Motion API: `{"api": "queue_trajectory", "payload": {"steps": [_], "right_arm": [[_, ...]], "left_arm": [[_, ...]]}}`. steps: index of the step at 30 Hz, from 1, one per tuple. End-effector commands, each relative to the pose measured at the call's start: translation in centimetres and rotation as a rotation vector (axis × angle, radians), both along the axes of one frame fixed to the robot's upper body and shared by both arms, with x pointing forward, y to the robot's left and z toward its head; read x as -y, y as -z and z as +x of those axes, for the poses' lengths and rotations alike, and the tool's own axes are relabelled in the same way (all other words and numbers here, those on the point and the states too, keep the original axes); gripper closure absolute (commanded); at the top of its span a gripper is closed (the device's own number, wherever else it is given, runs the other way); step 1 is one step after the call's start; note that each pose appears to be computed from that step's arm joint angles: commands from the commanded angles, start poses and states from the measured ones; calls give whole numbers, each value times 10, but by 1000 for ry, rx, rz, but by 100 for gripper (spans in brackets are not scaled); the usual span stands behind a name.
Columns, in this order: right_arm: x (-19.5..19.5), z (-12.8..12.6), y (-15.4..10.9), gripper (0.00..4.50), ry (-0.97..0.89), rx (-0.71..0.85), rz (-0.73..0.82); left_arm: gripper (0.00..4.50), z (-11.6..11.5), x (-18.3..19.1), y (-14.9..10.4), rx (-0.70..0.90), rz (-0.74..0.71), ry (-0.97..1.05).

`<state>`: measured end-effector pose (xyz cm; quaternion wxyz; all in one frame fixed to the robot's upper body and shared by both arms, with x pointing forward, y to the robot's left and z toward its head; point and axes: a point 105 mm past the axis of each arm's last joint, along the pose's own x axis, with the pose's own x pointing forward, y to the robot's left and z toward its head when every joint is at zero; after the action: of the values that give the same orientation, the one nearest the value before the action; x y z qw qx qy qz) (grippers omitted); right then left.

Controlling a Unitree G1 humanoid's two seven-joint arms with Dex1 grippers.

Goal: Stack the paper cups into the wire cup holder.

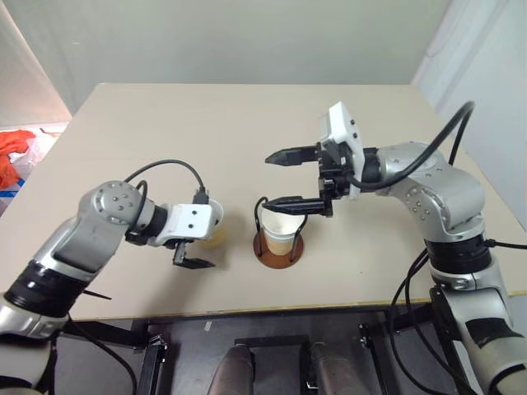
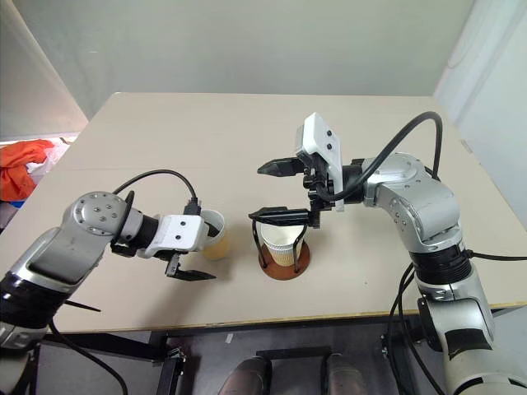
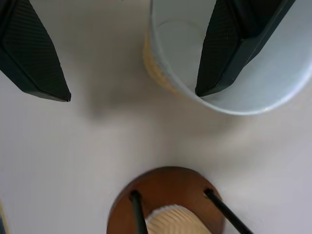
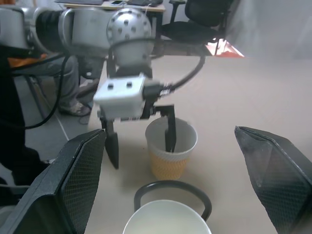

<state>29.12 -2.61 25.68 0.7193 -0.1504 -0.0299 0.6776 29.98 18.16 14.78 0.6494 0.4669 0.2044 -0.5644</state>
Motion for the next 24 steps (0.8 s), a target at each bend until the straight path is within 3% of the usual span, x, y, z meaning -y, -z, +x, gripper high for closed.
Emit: {"api": "queue_trajectory", "payload": {"steps": [1,10,14,20,24], "right_arm": [[3,-6,-13,0,4,42,39],[9,-7,-13,0,28,23,45],[27,-11,-9,0,28,2,29],[94,-13,4,0,179,66,52],[141,-22,11,0,358,96,176]], "left_arm": [[125,1,4,-7,36,8,36],[448,-1,4,-13,32,-15,48],[448,-3,0,-32,35,-42,76],[448,1,2,-97,125,-114,187],[448,-2,28,-143,179,-217,335]]}}
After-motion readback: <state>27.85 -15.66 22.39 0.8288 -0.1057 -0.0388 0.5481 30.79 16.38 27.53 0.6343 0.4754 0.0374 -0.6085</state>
